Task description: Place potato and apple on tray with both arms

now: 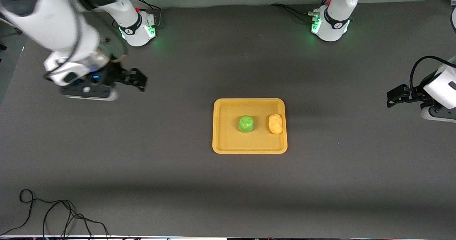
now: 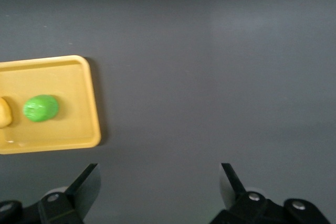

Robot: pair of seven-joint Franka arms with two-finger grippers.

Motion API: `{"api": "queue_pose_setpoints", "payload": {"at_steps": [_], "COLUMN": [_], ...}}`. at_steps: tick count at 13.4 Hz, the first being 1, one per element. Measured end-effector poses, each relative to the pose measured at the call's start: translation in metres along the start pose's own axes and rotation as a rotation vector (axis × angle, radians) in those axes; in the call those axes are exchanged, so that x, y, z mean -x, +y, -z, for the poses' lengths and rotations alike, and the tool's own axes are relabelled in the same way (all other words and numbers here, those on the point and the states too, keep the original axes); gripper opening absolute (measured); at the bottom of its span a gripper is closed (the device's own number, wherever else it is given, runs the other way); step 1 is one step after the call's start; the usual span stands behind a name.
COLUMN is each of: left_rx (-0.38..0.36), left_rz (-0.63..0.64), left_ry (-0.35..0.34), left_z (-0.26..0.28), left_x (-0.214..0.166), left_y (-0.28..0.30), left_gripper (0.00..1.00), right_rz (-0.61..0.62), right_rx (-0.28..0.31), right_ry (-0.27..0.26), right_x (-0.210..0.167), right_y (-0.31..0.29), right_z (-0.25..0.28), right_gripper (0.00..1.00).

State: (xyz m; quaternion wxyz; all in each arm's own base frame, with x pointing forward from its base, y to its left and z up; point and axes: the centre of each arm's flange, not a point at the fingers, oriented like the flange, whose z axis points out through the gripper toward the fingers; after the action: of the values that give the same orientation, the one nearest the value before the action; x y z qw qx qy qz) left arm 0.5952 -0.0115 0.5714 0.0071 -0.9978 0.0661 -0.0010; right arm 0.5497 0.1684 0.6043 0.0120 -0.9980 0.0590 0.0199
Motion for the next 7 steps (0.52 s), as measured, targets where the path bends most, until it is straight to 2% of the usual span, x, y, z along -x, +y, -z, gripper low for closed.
{"api": "queue_pose_setpoints", "payload": {"at_steps": [3,7], "left_rx": [0.000,0.000], "left_rz": [0.001,0.003], "left_ry": [-0.001,-0.002], "left_z": [0.000,-0.001], "left_x": [0.000,0.000], "left_y": [-0.001,-0.001], "left_gripper": [1.00,1.00], "right_rz": [0.026,0.030], "right_rx": [-0.028,-0.033], "right_ry": [-0.009,-0.004], "right_x": [-0.007,-0.017], "right_y": [0.086,0.157], "right_z": [0.007,0.010], "right_gripper": [1.00,1.00]}}
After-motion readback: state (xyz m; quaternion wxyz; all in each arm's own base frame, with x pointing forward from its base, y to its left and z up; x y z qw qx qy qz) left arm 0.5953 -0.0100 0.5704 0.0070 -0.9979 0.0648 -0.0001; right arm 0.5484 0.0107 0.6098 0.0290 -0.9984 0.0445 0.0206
